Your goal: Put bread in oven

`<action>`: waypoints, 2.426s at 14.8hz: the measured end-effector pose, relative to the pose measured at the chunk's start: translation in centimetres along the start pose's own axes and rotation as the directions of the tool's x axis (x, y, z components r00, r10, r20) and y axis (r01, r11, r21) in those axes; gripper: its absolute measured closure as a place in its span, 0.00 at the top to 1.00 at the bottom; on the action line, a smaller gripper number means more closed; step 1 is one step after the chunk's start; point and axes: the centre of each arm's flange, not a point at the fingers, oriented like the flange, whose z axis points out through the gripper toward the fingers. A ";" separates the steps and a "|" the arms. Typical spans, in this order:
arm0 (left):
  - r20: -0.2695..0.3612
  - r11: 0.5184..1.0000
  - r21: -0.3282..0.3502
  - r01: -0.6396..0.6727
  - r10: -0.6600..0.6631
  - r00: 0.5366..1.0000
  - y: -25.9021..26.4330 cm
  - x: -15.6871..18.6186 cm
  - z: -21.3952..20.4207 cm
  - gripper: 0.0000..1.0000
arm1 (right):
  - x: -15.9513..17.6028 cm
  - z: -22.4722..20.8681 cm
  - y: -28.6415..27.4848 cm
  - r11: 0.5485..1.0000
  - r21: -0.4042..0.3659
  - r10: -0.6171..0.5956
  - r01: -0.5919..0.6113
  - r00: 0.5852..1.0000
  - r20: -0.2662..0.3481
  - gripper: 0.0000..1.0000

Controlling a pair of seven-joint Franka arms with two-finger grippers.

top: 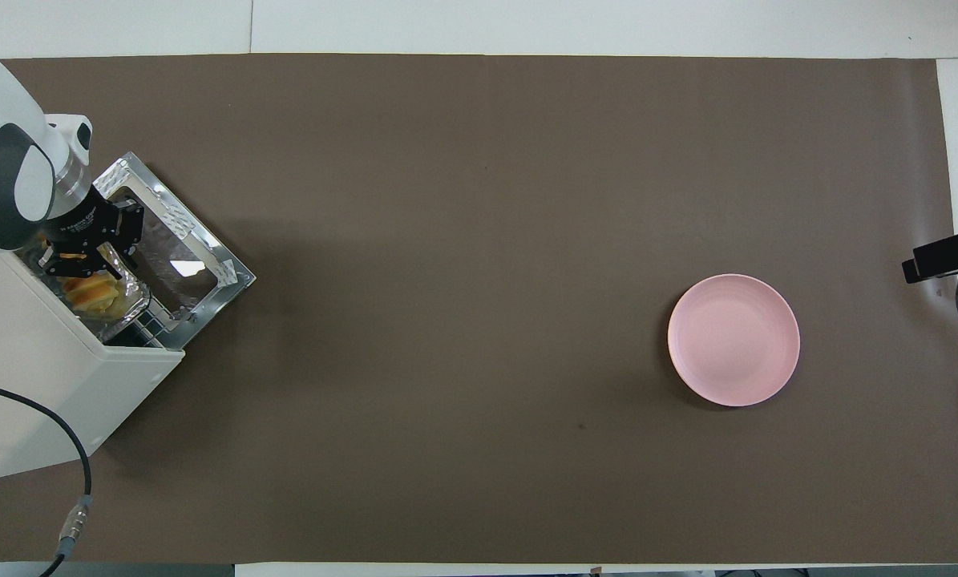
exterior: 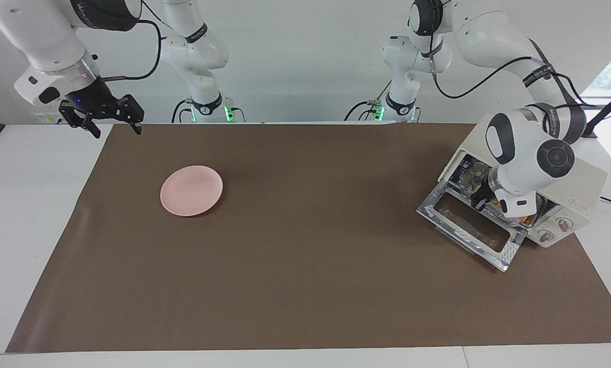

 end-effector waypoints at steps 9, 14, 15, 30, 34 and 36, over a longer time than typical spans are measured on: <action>-0.212 0.826 -0.046 -0.562 0.542 0.814 -1.8 -2.3 -9.8 1.00 | 0.0 0.0 0.0 1.000 0.000 0.000 0.000 1.000 0.000 1.00; -0.220 0.644 -0.052 -0.763 0.738 0.638 -7.8 -5.7 -15.5 1.00 | 0.0 0.0 0.0 1.000 0.000 0.000 0.000 1.000 0.000 1.00; -0.219 0.630 -0.059 -0.775 0.749 0.625 -8.4 -6.6 -16.2 1.00 | 0.0 0.0 0.0 1.000 0.000 0.000 0.000 1.000 0.000 1.00; -0.225 0.619 -0.086 -0.781 0.751 0.620 -11.2 -14.1 -19.1 1.00 | 0.0 0.0 0.0 1.000 0.000 0.000 0.000 1.000 0.000 1.00; -0.209 0.610 -0.084 -0.788 0.762 0.612 -10.2 -14.3 -17.9 1.00 | 0.0 0.0 0.0 1.000 0.000 0.000 0.000 1.000 0.000 1.00; -0.197 0.605 -0.082 -0.792 0.769 0.608 -9.5 -14.4 -16.9 1.00 | 0.0 0.0 0.0 1.000 0.000 0.000 0.000 1.000 0.000 1.00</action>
